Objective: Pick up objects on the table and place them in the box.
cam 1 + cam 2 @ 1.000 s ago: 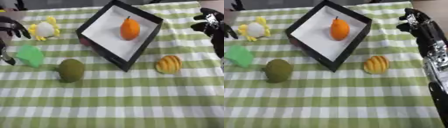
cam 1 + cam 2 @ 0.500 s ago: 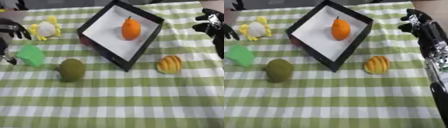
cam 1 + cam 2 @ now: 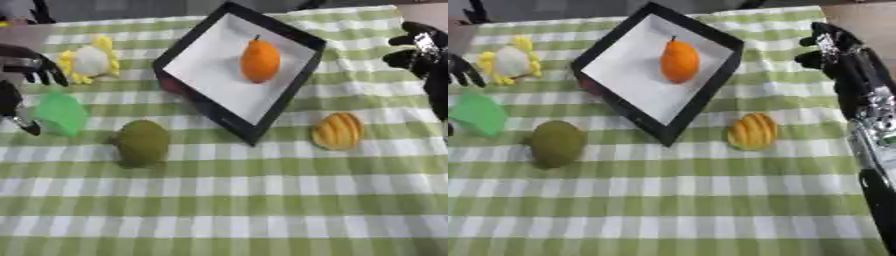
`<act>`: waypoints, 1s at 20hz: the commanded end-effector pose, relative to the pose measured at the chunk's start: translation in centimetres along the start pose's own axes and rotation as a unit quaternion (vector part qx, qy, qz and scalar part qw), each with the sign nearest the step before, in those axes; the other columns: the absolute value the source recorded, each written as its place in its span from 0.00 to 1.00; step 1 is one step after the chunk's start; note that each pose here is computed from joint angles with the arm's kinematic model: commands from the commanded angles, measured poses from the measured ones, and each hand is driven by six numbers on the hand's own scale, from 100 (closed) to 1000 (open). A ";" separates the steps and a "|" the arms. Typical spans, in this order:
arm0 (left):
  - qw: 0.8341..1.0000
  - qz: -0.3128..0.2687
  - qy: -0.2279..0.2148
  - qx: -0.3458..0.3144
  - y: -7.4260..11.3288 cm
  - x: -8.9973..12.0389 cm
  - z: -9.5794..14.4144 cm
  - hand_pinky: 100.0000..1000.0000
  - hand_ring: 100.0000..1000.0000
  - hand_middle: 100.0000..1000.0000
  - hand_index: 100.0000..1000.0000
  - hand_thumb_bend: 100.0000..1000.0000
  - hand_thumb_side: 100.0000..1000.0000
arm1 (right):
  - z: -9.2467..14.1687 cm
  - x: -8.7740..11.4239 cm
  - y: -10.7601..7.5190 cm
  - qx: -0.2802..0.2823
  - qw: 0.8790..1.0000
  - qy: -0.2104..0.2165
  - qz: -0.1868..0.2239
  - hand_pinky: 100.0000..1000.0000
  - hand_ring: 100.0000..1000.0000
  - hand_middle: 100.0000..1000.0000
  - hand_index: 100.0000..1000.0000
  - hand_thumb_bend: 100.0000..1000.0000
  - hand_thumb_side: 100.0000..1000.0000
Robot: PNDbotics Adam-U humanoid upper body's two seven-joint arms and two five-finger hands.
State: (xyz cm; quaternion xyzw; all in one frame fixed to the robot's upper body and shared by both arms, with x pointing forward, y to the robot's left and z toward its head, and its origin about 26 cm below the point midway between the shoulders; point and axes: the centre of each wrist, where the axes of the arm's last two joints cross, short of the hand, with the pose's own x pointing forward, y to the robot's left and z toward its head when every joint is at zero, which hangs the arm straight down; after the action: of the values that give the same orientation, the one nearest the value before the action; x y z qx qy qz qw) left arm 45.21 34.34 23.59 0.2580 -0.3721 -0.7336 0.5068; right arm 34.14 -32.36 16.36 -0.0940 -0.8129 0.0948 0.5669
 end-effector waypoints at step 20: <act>1.000 -0.001 0.006 0.018 -0.5 -0.5 -1.0 0.71 0.70 0.65 0.76 0.60 0.00 | -0.1 0.4 -0.3 -0.001 1.000 -0.007 0.007 0.74 0.61 0.66 0.85 0.00 0.69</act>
State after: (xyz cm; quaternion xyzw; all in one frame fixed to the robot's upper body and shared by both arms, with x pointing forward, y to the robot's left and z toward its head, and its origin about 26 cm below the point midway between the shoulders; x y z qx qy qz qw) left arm 46.00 34.11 21.25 0.2515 -0.3730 -0.7324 0.5110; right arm 34.12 -32.33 16.23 -0.0927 -0.8119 0.0940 0.5686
